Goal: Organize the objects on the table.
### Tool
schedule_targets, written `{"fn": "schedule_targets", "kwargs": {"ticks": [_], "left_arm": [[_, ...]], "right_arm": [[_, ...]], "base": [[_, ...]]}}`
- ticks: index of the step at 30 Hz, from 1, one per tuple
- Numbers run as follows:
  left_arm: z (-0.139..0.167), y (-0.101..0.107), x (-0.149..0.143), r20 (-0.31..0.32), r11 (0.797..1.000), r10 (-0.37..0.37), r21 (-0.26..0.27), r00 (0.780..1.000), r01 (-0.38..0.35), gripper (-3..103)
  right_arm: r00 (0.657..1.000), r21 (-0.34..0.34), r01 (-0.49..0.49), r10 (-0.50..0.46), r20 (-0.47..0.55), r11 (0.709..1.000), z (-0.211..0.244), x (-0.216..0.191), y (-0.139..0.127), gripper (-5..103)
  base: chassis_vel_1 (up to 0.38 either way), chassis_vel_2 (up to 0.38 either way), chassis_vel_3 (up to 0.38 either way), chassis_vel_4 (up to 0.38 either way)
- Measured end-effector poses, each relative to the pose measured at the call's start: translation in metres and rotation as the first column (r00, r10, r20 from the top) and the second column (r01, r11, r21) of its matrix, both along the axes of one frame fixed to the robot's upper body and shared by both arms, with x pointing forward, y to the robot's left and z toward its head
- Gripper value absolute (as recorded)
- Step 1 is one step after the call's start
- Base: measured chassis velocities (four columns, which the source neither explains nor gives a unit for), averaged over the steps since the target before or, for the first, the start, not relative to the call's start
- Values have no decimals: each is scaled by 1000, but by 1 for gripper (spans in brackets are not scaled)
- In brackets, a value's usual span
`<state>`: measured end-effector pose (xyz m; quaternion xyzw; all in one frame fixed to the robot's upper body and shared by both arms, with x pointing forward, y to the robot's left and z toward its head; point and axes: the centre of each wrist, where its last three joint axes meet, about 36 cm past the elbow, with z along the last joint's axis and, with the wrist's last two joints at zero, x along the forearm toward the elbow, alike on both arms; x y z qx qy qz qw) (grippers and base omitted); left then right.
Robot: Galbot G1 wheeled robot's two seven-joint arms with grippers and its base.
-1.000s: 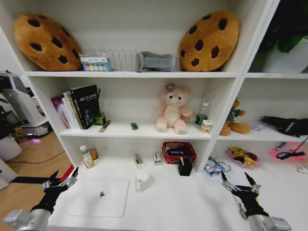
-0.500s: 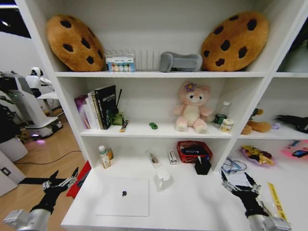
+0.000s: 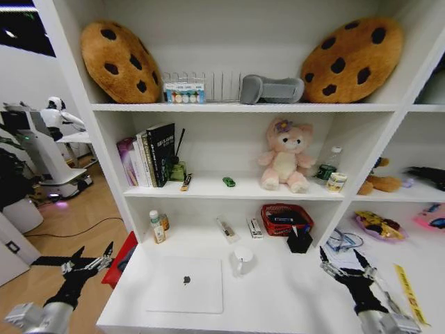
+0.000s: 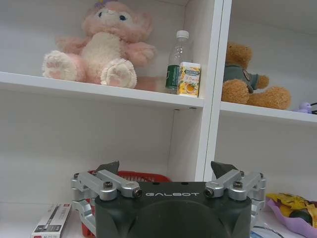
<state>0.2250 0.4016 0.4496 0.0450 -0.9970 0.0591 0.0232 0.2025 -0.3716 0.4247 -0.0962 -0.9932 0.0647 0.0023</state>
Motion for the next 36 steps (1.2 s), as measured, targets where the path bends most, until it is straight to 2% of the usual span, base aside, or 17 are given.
{"fn": "schedule_targets", "kwargs": {"ticks": [15, 36], "left_arm": [[0, 0, 0, 0, 1000, 0, 0, 1000, 0, 100], [0, 0, 0, 0, 1000, 0, 0, 1000, 0, 100]], "right_arm": [[1000, 0, 0, 0, 0, 1000, 0, 0, 0, 100], [1000, 0, 0, 0, 0, 1000, 0, 0, 0, 100]], "base": [[123, -97, -120, 108], [228, -230, -232, 223]]}}
